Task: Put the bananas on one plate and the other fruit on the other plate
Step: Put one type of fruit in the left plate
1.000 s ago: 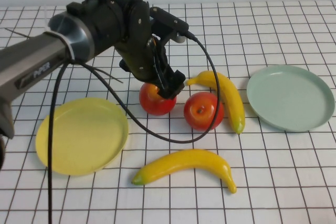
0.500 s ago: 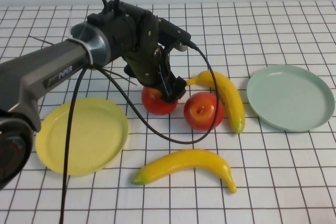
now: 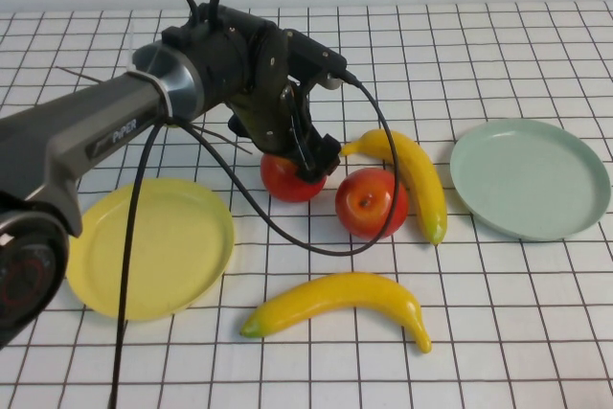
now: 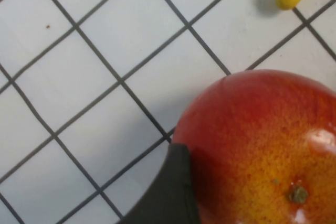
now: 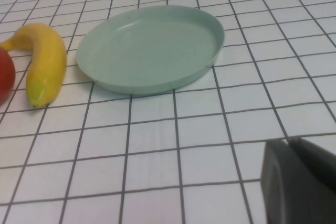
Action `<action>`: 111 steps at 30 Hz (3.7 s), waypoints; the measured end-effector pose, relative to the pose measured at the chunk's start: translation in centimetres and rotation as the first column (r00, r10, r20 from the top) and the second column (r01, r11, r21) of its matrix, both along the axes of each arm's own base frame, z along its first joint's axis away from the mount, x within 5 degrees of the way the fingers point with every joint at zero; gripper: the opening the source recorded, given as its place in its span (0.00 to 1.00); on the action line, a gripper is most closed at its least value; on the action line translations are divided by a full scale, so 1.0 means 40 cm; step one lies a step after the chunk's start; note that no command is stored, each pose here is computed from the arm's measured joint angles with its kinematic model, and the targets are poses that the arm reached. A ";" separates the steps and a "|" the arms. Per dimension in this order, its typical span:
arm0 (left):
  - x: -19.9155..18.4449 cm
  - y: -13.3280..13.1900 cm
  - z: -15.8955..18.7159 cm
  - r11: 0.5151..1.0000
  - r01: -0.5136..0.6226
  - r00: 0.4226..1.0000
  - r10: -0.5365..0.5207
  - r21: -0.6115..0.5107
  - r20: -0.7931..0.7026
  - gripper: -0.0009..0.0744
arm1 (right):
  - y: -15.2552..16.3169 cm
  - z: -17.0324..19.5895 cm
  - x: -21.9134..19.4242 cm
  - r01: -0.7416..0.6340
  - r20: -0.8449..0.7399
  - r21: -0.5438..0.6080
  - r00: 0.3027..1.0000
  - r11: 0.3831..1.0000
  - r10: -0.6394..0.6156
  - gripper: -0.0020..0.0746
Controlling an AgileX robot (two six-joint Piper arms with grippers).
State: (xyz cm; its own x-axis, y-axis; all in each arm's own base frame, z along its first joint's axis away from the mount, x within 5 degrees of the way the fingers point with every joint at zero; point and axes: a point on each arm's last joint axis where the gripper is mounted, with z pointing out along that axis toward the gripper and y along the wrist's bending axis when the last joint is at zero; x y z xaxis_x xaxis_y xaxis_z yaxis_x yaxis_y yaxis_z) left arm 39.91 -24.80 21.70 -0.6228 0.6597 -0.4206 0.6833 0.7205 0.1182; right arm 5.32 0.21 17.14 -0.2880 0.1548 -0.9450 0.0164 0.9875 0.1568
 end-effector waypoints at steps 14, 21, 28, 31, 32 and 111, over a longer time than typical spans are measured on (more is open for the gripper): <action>-0.053 0.080 0.166 0.999 -0.041 0.996 0.042 -0.011 0.083 0.81 | 0.000 0.000 0.000 0.000 0.000 0.000 1.000 1.000 0.000 0.01; -0.150 0.237 0.146 0.983 -0.174 0.982 0.178 -0.062 0.068 0.81 | 0.000 0.000 0.000 0.000 0.000 0.000 1.000 1.000 0.000 0.01; -0.224 0.391 0.092 0.915 -0.396 0.917 0.398 -0.077 0.005 0.81 | 0.000 0.000 0.000 0.000 0.000 0.000 1.000 1.000 0.000 0.01; -0.225 0.419 0.082 0.897 -0.439 0.899 0.438 -0.056 -0.017 0.81 | 0.000 0.000 0.000 0.000 0.000 0.000 1.000 1.000 0.000 0.01; -0.224 0.424 0.082 0.896 -0.441 0.897 0.441 -0.048 -0.014 0.81 | 0.000 0.000 0.000 0.000 0.000 0.000 1.000 1.000 0.000 0.01; -0.392 0.419 0.135 0.850 -0.374 0.840 0.481 -0.372 0.253 0.90 | 0.000 0.000 0.000 0.000 0.000 0.000 1.000 1.000 0.000 0.01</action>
